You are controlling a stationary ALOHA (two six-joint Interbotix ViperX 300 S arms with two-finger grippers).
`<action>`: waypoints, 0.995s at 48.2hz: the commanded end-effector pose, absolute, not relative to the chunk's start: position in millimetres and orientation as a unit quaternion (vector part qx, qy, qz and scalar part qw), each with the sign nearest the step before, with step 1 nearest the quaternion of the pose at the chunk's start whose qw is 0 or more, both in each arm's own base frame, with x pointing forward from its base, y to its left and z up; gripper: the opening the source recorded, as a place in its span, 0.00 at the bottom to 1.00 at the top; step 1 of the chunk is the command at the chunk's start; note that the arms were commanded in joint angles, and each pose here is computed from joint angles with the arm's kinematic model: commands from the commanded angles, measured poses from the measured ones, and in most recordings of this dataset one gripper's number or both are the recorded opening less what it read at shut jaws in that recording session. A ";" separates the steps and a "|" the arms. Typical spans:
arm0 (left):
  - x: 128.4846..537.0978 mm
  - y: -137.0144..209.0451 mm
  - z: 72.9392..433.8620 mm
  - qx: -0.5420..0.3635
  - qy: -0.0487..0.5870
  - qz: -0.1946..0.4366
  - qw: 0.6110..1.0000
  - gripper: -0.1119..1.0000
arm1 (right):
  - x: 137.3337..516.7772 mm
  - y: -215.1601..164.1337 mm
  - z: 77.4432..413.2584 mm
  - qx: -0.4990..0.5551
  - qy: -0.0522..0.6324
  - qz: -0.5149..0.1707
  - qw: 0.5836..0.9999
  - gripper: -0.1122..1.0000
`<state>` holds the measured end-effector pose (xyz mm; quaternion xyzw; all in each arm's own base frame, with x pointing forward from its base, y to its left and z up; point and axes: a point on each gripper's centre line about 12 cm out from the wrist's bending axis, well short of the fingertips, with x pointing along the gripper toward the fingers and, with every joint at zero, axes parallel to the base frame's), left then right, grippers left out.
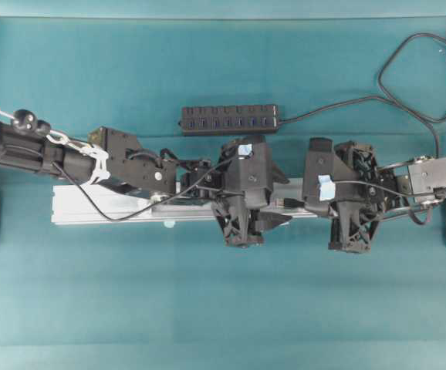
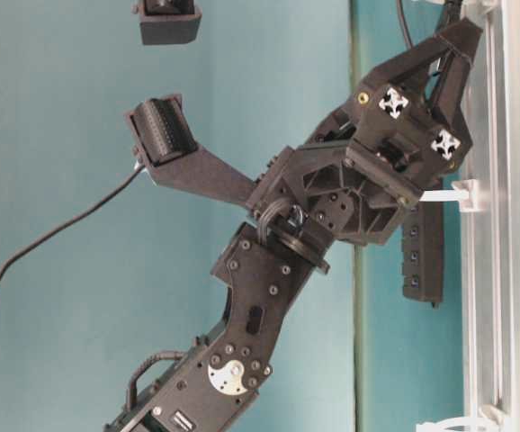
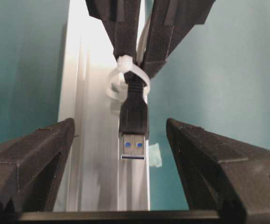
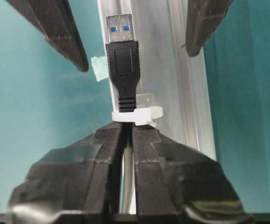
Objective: Pass the USB cable through three rings with both arms.
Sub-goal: 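Grasp the plug with the left gripper and release it from the right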
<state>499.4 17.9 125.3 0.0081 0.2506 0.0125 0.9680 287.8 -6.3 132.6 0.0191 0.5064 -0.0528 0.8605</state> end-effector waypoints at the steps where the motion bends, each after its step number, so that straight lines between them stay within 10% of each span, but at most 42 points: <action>1: 505.6 16.5 133.7 0.009 0.234 0.011 0.972 0.88 | 289.7 -6.6 136.9 0.025 0.498 -0.055 0.865 0.02; 28: 509.8 16.7 125.0 0.009 0.242 0.011 0.970 0.84 | 289.7 -6.6 136.9 0.025 0.498 -0.055 0.865 0.02; 43: 510.1 12.8 125.2 0.015 0.243 0.006 0.970 0.31 | 290.2 -6.2 136.9 0.024 0.498 -0.055 0.865 0.02; 48: 509.7 11.2 124.5 0.017 0.245 0.004 0.969 0.28 | 290.2 -6.2 136.9 0.024 0.498 -0.055 0.865 0.02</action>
